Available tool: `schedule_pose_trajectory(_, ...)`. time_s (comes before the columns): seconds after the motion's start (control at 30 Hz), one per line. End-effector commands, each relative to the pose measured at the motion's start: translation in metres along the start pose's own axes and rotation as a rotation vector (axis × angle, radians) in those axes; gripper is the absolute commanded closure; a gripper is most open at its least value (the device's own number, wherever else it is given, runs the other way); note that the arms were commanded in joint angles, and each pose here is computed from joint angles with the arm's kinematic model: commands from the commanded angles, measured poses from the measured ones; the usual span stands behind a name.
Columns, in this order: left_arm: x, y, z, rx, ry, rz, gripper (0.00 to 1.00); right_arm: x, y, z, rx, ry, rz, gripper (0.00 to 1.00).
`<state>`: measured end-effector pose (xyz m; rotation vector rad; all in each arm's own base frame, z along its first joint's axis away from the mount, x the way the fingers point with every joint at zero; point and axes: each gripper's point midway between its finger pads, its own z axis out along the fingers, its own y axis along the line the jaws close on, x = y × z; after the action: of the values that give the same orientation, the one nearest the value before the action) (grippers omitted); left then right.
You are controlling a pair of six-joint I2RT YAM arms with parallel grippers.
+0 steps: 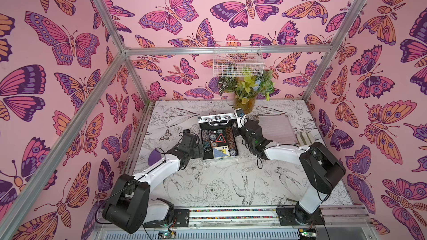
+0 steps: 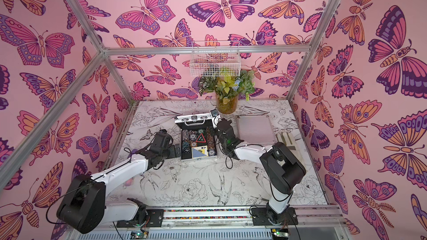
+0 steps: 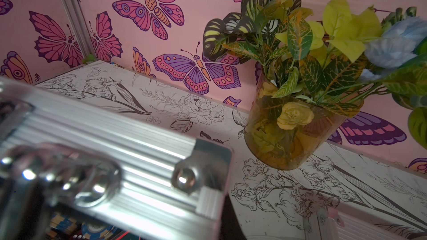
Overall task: Close the poker set cases
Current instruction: Close the lid of the poker set case.
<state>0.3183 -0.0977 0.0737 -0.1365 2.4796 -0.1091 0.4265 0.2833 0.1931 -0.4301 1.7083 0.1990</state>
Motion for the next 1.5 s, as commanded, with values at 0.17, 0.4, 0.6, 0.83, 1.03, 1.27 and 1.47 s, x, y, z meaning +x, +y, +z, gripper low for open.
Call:
schedule_pose_trajectory(0.17, -0.01, -0.008, 0.005, 0.026, -0.004, 0.018, 0.0, 0.062, 0.041, -0.015, -0.157, 0.213, -0.044, 0.79)
schedule_pose_trajectory(0.4, -0.007, -0.008, 0.008, 0.022, 0.005, 0.026, 0.0, 0.075, 0.053, -0.018, -0.209, 0.268, -0.013, 0.64)
schedule_pose_trajectory(0.6, -0.006, -0.005, 0.006, 0.013, -0.002, 0.023, 0.0, 0.081, 0.056, -0.025, -0.228, 0.293, 0.01, 0.58)
schedule_pose_trajectory(0.83, -0.006, -0.002, -0.005, 0.019, -0.025, 0.013, 0.0, 0.093, 0.056, -0.034, -0.241, 0.324, 0.029, 0.53)
schedule_pose_trajectory(1.03, -0.007, -0.003, -0.015, 0.034, -0.02, 0.027, 0.0, 0.104, 0.062, -0.039, -0.276, 0.341, 0.045, 0.52)
schedule_pose_trajectory(1.27, -0.01, 0.0, -0.028, 0.041, -0.064, 0.004, 0.0, 0.116, 0.062, -0.045, -0.286, 0.356, 0.057, 0.52)
schedule_pose_trajectory(1.47, -0.022, -0.003, -0.041, 0.061, -0.1, -0.006, 0.0, 0.121, 0.062, -0.049, -0.291, 0.363, 0.057, 0.52)
